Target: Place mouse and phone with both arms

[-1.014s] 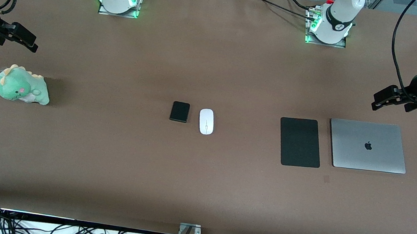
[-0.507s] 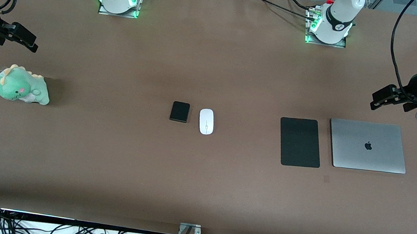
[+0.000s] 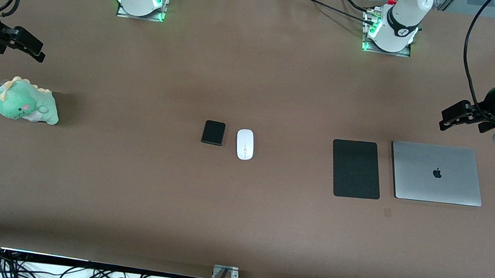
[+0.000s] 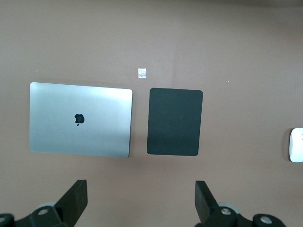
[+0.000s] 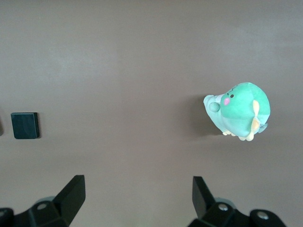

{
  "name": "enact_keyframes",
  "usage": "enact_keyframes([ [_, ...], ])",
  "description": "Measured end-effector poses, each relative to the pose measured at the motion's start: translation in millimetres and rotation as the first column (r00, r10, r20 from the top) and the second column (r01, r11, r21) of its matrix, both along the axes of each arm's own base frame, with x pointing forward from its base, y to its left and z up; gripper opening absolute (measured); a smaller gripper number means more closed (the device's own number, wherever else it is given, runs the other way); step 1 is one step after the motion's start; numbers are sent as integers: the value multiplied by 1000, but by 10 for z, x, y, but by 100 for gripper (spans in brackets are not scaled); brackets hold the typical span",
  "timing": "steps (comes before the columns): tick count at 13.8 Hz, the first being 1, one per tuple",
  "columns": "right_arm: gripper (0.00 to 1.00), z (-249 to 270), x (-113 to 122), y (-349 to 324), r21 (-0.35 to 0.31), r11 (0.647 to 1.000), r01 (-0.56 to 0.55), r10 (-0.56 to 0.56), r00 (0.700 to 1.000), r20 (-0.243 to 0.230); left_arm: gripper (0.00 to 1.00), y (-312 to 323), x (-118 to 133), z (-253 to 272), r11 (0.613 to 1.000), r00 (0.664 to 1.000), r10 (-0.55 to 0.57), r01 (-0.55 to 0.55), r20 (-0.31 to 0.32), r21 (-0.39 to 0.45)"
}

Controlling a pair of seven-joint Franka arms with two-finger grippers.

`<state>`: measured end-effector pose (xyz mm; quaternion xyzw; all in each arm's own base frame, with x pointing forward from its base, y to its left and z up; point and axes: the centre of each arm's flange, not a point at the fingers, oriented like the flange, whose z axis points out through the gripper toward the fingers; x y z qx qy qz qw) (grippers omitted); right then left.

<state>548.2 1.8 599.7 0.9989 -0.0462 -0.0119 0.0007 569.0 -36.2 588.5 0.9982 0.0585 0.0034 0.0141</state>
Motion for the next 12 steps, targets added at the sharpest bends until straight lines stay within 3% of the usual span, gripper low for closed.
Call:
enact_keyframes([
  [10, 100, -3, -4, 4, 0, 1000, -1, 1, 1000, -3, 100, -31, -21, 16, 1000, 1000, -6, 6, -6, 0],
  [12, 100, -11, -9, 6, 0, 1000, -1, 1, 1000, -9, 100, -46, -13, -82, 1000, 999, -10, 10, -42, 1],
])
